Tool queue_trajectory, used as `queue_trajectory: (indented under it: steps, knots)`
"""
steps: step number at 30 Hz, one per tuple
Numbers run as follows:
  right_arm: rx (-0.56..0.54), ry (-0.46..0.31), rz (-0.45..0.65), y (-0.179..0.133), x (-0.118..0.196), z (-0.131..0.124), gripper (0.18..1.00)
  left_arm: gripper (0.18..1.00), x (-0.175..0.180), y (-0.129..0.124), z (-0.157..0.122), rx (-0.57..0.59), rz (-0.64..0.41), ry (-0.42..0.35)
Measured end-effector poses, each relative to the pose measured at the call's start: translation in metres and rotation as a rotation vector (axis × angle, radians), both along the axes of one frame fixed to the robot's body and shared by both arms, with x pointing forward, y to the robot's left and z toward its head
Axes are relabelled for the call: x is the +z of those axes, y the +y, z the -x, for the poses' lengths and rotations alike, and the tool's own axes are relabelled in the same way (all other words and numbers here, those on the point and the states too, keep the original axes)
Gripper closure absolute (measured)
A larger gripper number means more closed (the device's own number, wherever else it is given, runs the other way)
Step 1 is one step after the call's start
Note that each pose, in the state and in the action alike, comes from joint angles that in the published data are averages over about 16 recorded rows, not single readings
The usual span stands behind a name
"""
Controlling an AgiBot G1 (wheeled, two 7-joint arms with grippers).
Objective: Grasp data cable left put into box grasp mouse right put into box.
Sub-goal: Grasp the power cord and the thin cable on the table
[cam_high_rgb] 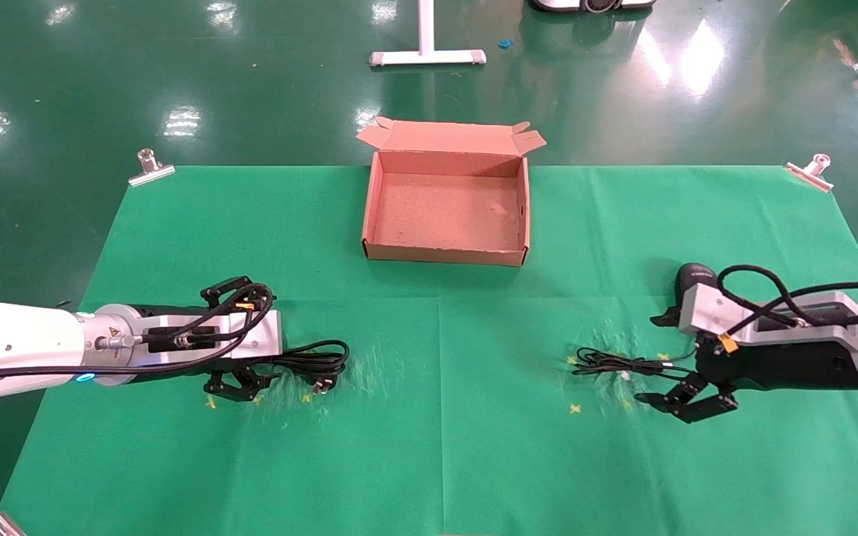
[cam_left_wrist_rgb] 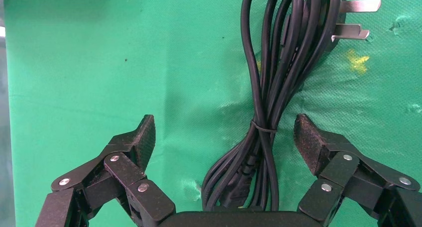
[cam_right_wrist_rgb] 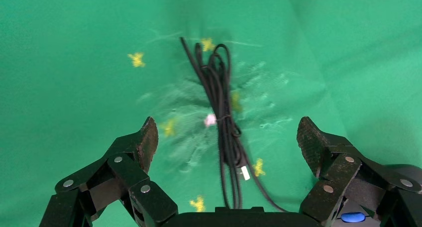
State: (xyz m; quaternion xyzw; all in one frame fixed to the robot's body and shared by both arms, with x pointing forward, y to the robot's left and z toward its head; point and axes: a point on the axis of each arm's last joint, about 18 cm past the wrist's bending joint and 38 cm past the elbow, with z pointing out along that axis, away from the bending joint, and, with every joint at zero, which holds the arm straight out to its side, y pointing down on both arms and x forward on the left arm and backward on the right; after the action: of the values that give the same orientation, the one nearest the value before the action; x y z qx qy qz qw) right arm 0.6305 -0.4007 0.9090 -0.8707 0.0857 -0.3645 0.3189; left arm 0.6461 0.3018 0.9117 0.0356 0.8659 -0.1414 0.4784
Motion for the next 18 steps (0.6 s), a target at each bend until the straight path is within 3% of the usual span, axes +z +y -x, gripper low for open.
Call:
queue_trajectory:
  steps: [18]
  knots:
    - [-0.026, 0.014, -0.013, -0.006, -0.005, -0.014, 0.183, 0.194, 0.0, 0.0, -0.001, 0.001, 0.001, 0.0]
